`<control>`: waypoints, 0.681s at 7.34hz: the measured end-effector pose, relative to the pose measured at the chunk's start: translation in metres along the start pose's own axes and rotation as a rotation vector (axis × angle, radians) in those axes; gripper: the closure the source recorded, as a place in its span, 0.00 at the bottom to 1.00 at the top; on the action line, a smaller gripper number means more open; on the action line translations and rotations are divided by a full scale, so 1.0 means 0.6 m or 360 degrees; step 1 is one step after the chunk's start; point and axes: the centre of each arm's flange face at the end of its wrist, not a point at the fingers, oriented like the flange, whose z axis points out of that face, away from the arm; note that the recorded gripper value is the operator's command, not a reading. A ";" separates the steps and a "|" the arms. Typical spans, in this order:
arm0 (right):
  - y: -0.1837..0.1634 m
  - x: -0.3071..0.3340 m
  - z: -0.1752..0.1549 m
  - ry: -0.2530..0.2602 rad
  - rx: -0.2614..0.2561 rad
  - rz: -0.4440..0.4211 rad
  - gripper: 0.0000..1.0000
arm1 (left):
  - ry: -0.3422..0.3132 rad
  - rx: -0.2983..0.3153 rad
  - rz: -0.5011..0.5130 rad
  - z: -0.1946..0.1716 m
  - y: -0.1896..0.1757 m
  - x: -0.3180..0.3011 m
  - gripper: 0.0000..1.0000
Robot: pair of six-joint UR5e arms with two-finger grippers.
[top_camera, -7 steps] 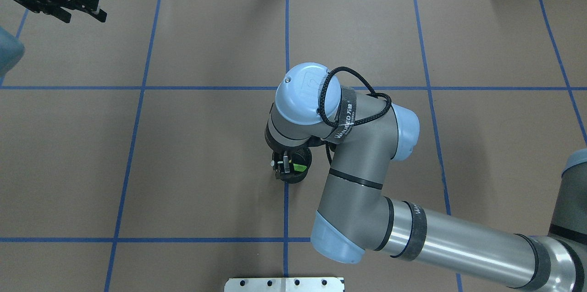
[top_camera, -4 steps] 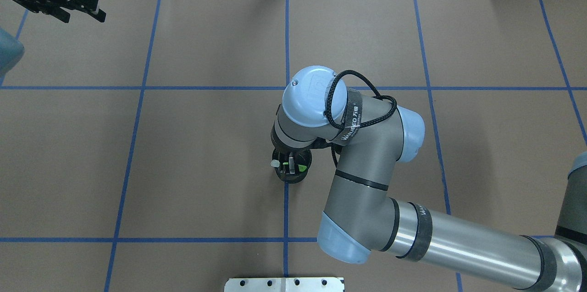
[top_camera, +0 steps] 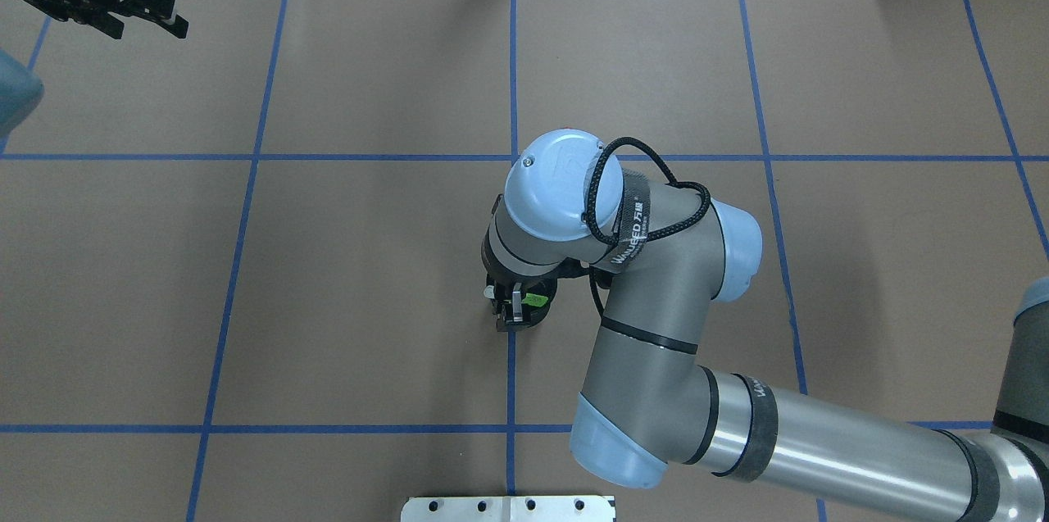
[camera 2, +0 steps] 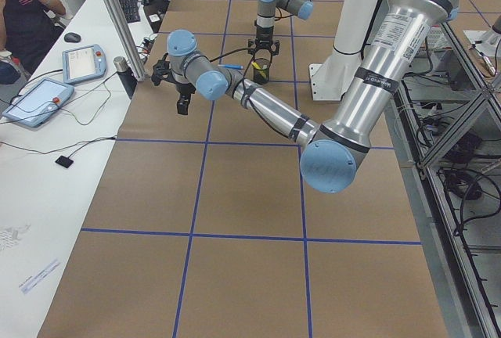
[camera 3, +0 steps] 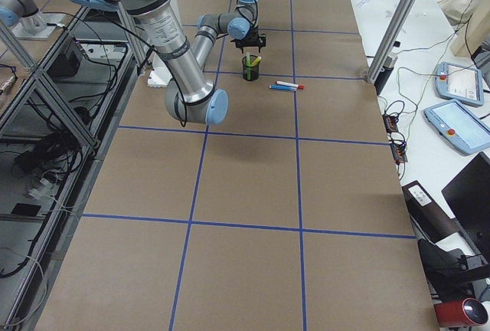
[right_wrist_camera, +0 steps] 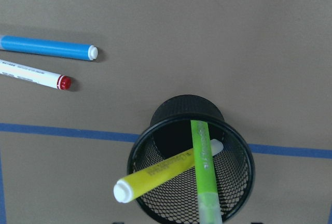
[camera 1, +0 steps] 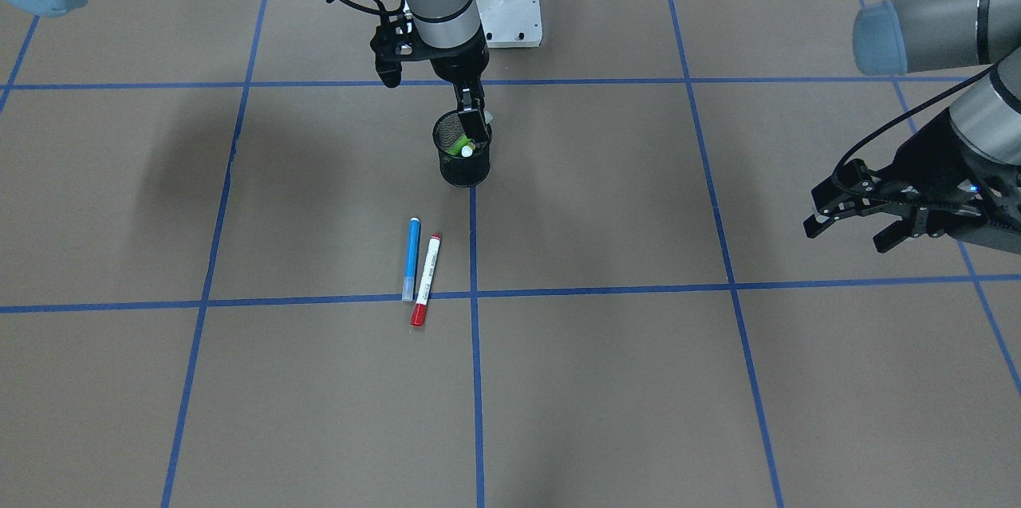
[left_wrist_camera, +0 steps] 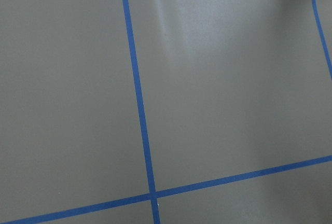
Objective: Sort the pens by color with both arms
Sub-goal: 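Lower the right gripper into the cup and close on the green marker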
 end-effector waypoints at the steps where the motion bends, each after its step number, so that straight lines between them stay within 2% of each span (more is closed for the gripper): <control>1: 0.001 0.004 0.004 -0.0018 -0.0028 -0.0003 0.22 | -0.0001 -0.0002 -0.0002 0.001 0.000 -0.001 0.00; 3: -0.004 0.009 0.008 -0.0029 -0.0049 -0.0006 0.28 | -0.0006 -0.0005 -0.0005 0.005 0.000 -0.003 0.00; 5: -0.009 0.019 0.018 -0.0016 -0.0040 -0.0016 0.28 | -0.0013 -0.0005 -0.0006 0.007 0.000 -0.004 0.00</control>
